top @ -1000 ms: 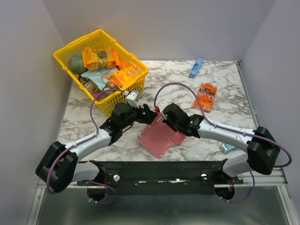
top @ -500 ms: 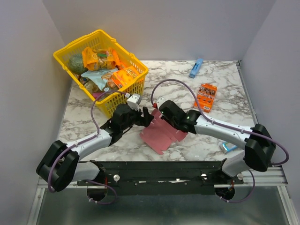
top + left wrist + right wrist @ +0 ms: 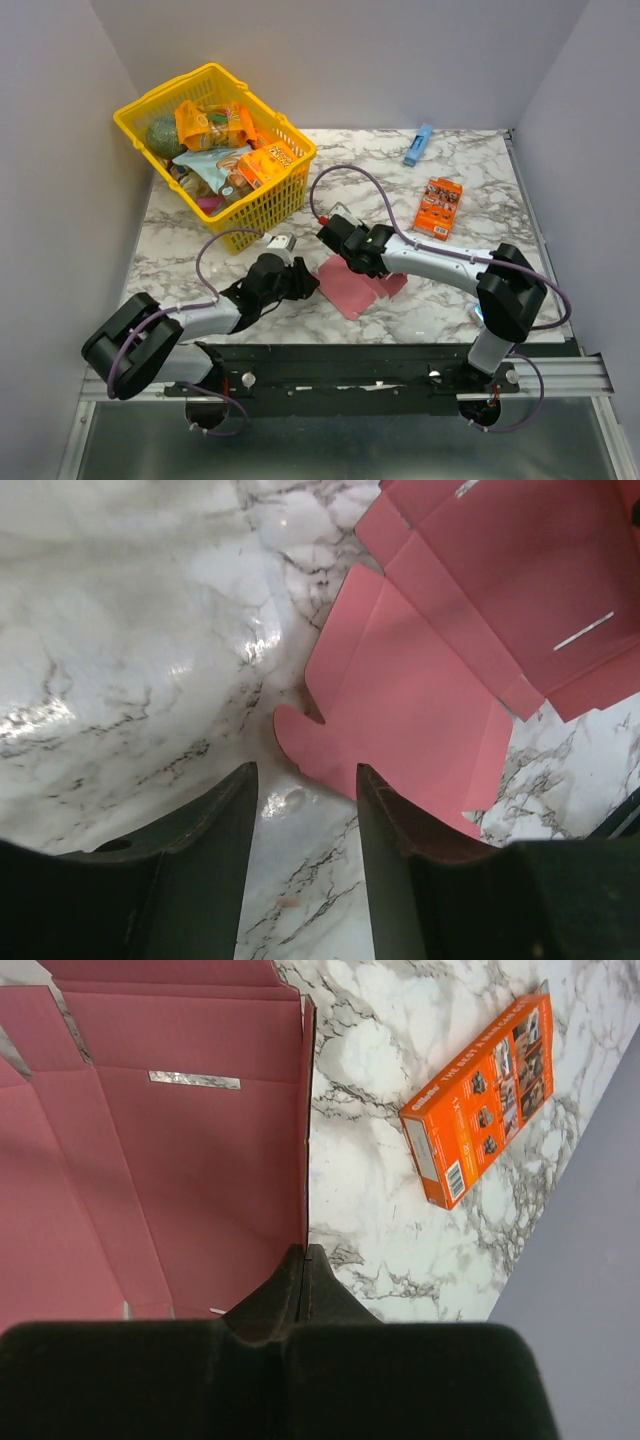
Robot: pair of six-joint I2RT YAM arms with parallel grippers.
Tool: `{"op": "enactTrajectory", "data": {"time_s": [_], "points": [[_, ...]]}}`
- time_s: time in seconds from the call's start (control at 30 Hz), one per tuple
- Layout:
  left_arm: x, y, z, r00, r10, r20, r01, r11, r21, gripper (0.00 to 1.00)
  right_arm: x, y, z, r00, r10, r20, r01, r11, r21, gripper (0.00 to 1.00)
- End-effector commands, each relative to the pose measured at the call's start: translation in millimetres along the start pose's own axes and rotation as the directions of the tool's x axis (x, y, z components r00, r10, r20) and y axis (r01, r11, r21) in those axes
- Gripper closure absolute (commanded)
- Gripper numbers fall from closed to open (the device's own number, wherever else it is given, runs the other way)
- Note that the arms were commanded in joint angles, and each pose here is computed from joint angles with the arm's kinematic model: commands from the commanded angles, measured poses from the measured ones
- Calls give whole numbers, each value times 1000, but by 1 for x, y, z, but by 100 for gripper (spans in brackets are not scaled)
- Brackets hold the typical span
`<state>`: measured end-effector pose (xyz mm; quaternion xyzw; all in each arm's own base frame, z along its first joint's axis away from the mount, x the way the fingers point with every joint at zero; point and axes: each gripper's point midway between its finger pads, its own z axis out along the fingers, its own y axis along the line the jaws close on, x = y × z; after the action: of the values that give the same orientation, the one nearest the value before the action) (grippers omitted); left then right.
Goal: Fold the paper box
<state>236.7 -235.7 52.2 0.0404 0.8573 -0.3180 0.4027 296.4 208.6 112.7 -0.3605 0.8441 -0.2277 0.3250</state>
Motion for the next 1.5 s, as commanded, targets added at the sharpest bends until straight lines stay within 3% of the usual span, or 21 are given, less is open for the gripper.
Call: {"op": "enactTrajectory", "data": {"time_s": [0.0, 0.1, 0.33, 0.7, 0.9, 1.0, 1.13, 1.23, 1.37, 1.47], "points": [[-4, -16, 12, 999, -32, 32, 30, 998, 50, 50, 0, 1, -2, 999, 26, -31, -23, 996, 83, 99], [6, -14, 20, 1000, -27, 6, 27, 999, 39, 55, 0, 11, -2, 999, 39, -28, -37, 997, 71, 99], [27, -17, 30, 998, -33, -52, 36, 998, 56, 79, 0, 42, -14, 999, 42, -13, -41, 999, 17, 99], [35, -19, 34, 997, -23, -72, 27, 998, 52, 80, 14, 93, -22, 994, 104, -34, -109, 977, -182, 99], [33, -22, 33, 998, -23, -65, 27, 998, 61, 80, 21, 105, -18, 993, 110, -40, -116, 969, -218, 99], [26, -27, 28, 999, -13, -48, 17, 997, 73, 75, 21, 102, -19, 994, 104, -36, -109, 970, -216, 99], [7, -22, 13, 1000, 17, 1, -17, 1000, 18, 42, 16, 98, -29, 994, 111, -4, -108, 962, -252, 99], [-11, -24, -5, 998, 49, 51, -49, 999, 1, 26, 12, 97, -38, 993, 109, 34, -94, 950, -299, 99], [-38, -23, -30, 987, 53, 153, -49, 998, -26, 23, 8, 99, -47, 992, 99, 79, -64, 931, -361, 99], [-46, -27, -36, 986, 18, 164, -15, 1000, -25, 22, 8, 97, -48, 991, 100, 92, -60, 931, -359, 99]]}}
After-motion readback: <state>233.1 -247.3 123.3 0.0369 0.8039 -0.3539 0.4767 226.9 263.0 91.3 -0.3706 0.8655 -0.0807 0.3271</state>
